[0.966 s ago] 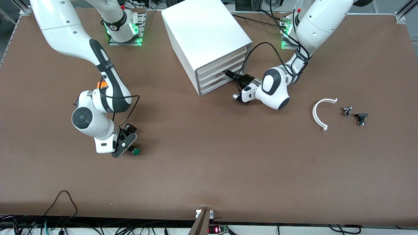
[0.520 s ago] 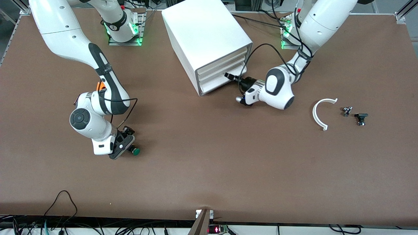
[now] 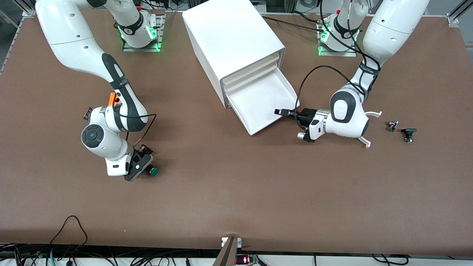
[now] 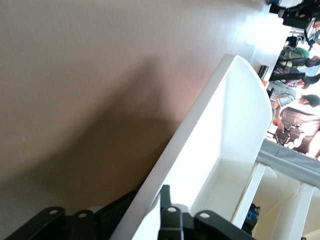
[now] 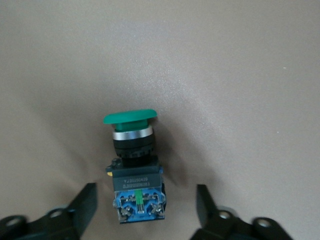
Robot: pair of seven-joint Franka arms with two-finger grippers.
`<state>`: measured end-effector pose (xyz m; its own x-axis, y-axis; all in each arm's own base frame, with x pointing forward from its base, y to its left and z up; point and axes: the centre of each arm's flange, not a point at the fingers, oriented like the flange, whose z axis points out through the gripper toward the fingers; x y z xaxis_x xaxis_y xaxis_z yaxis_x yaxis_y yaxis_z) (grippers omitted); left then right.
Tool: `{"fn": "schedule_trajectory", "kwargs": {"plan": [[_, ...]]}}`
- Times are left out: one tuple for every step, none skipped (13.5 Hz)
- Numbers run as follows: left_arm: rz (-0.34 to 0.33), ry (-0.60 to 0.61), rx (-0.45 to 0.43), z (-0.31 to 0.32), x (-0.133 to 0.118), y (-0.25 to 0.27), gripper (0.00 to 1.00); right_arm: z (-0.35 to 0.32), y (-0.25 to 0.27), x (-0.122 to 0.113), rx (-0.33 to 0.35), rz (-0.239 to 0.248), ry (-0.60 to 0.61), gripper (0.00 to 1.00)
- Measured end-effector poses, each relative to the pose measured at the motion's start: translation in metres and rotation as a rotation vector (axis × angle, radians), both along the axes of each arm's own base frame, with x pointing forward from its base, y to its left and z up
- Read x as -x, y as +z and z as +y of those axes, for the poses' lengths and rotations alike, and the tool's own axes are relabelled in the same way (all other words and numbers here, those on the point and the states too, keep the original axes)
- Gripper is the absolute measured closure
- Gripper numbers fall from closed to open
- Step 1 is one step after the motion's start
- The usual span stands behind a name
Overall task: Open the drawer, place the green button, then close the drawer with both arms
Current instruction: 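Pull the drawer open with the left gripper while the right gripper grasps the button, then lift the button with the right gripper while the left gripper withdraws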
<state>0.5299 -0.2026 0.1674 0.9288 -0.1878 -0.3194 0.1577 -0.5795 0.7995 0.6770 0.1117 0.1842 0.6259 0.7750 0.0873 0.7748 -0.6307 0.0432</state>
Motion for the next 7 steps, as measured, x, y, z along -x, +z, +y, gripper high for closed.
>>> {"fn": "schedule_trajectory", "kwargs": {"plan": [[-0.019,0.013,-0.01,0.002,-0.006,0.003,0.67,0.0,0.0,0.0,0.0,0.0,0.0,0.34],[-0.033,0.02,-0.013,0.003,-0.012,0.006,0.54,0.0,0.0,0.0,0.0,0.0,0.0,0.41],[-0.047,0.026,-0.014,0.004,-0.016,0.011,0.43,0.0,0.0,0.0,0.0,0.0,0.0,0.56],[-0.063,0.033,-0.016,0.007,-0.021,0.017,0.35,0.001,0.001,-0.001,-0.001,-0.002,0.001,0.59],[-0.086,0.038,-0.022,0.012,-0.027,0.026,0.24,0.001,0.002,-0.002,-0.002,-0.006,0.001,0.59],[-0.125,0.024,-0.045,0.02,-0.034,0.039,0.15,0.002,0.005,-0.004,-0.003,-0.013,0.002,0.59],[-0.187,0.002,-0.092,0.032,-0.043,0.057,0.04,0.003,0.01,-0.006,-0.005,-0.023,0.003,0.59]]}}
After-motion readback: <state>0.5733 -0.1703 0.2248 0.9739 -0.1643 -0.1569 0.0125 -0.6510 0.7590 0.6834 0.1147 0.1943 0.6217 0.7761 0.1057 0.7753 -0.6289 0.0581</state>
